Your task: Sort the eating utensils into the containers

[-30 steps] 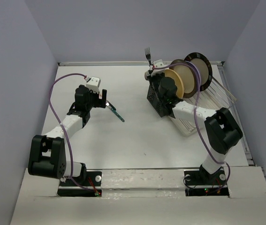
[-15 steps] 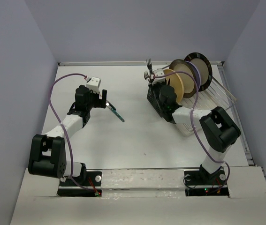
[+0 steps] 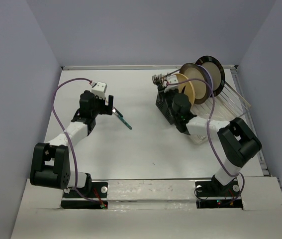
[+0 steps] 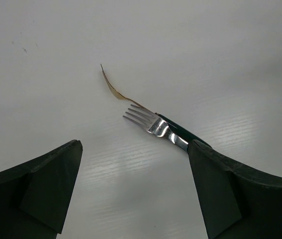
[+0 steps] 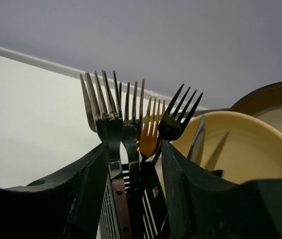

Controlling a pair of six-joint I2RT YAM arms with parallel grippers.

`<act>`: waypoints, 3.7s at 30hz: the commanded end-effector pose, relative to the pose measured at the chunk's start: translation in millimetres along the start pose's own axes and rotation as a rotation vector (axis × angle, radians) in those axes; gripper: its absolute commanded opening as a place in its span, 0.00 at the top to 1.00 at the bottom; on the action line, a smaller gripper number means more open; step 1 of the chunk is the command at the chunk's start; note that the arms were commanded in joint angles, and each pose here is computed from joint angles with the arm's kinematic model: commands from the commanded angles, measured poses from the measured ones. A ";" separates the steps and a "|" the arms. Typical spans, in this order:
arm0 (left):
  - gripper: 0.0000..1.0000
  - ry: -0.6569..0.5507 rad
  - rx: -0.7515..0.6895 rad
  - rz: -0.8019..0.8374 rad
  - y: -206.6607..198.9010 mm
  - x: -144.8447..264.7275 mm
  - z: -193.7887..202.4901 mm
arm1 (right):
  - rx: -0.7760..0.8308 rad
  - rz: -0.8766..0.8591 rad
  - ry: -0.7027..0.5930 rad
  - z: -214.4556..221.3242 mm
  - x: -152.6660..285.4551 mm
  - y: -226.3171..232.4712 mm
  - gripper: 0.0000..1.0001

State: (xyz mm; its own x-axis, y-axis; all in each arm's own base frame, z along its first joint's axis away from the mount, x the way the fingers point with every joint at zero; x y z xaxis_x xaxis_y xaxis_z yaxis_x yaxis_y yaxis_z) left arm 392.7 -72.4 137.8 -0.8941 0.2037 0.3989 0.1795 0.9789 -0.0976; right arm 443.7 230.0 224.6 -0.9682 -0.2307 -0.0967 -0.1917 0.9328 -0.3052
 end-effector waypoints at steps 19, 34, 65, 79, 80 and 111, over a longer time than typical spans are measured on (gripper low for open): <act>0.29 0.421 0.188 0.022 -24.2 -50.3 69.3 | -0.169 -0.320 0.192 -65.3 22.9 66.0 0.49; 0.46 0.499 0.197 0.002 -25.9 -60.4 99.2 | -0.111 -0.354 0.259 -36.7 28.8 94.7 0.50; 1.00 0.460 0.181 0.146 -35.1 -14.2 66.1 | -0.082 -0.459 0.192 -59.4 45.3 94.5 0.50; 1.00 -0.358 -0.015 0.467 -113.8 82.9 -170.1 | -0.273 -0.601 -0.032 -169.9 64.6 77.5 0.44; 1.00 -0.402 -0.033 0.484 -120.0 88.9 -179.3 | -0.282 -0.567 -0.040 -174.3 63.9 66.4 0.44; 1.00 -0.488 0.092 0.430 -168.0 92.8 -240.7 | -0.513 -0.780 -0.151 -192.3 50.3 96.5 0.21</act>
State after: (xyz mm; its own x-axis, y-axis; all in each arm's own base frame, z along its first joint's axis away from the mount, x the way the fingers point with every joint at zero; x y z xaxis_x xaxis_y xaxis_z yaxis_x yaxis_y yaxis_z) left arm 382.1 -219.2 367.0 -0.8294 0.5571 -0.0408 0.5522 0.8067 -0.2105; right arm 346.4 344.1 338.0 -0.5593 -0.8268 -0.0597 -0.8234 0.5457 0.1556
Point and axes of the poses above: each gripper's point midway between its finger pads, its own x axis back along the fingers, its own y axis along the line the jaws close on, z = x × y, the point moved 1 cm from there along x, back along the fingers, and after that the axes turned 9 degrees about x, right-handed, at the moved point
